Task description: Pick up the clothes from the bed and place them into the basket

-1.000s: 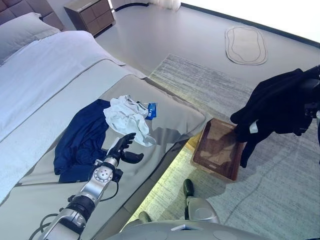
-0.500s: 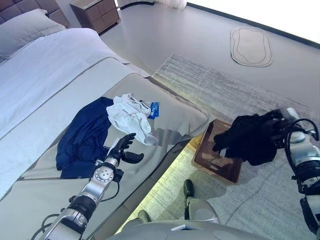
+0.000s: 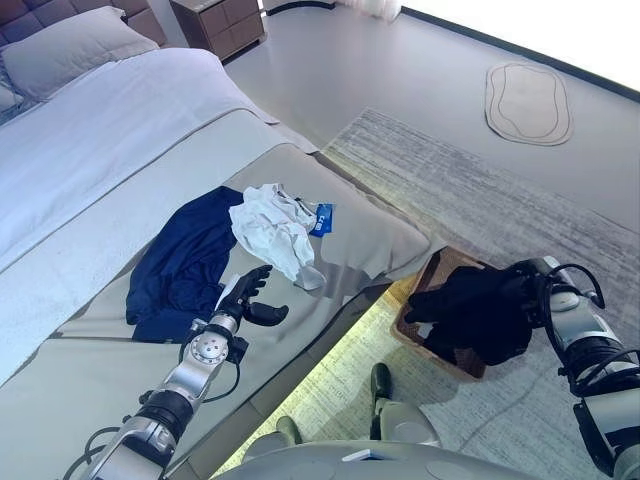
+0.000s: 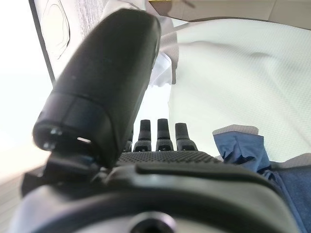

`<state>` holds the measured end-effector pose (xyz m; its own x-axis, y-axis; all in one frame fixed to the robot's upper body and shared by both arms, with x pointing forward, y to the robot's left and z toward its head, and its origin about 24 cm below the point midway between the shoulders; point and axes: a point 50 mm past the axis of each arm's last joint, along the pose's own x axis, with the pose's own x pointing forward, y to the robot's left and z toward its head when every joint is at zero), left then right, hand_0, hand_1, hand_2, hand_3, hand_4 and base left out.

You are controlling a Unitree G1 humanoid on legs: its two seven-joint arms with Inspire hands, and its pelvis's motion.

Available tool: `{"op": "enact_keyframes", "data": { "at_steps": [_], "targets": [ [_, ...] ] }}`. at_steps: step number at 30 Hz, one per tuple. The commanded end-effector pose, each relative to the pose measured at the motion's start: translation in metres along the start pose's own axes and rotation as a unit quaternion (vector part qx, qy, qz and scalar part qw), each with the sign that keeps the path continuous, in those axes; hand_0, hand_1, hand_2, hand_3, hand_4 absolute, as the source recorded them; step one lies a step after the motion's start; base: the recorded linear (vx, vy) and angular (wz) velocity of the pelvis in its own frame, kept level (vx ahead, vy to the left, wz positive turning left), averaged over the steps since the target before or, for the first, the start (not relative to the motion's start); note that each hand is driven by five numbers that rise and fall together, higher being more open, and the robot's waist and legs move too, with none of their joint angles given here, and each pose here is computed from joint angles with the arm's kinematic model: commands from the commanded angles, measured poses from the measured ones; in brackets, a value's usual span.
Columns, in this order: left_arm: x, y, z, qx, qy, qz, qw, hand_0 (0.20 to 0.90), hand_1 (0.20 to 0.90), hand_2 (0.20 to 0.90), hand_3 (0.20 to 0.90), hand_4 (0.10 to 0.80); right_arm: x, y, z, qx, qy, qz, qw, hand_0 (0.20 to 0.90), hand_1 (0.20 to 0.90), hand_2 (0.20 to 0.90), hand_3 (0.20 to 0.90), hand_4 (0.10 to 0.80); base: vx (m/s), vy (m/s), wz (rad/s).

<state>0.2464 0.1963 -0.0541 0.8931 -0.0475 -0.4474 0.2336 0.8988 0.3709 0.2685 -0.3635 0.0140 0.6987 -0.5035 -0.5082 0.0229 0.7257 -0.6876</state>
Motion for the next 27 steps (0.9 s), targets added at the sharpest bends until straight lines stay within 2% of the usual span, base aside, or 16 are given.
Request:
{"op": "enact_keyframes", "data": {
  "at_steps": [1,12,27],
  "targets": [
    [0.008,0.019,0.028,0.021,-0.066,0.033,0.997,0.900,0.900,0.900,0.900,0.800,0.002,-0.022,0.031,-0.026,-0.062,-0.054,0.996,0.900,0.900,0.900,0.900,0.800,0.000,0.000,0.00],
    [0.006,0.020,0.027,0.024,-0.067,0.030,0.997,0.900,0.900,0.900,0.900,0.800,0.002,-0.015,0.022,-0.037,-0.056,-0.039,0.997,0.900,0.900,0.900,0.900,0.800,0.000,0.000,0.00],
    [0.005,0.016,0.022,0.015,-0.059,0.035,0.998,0.900,0.900,0.900,0.900,0.800,-0.001,-0.014,0.043,-0.030,-0.104,-0.032,0.994,0.900,0.900,0.900,0.900,0.800,0.000,0.003,0.01]
  ]
}}
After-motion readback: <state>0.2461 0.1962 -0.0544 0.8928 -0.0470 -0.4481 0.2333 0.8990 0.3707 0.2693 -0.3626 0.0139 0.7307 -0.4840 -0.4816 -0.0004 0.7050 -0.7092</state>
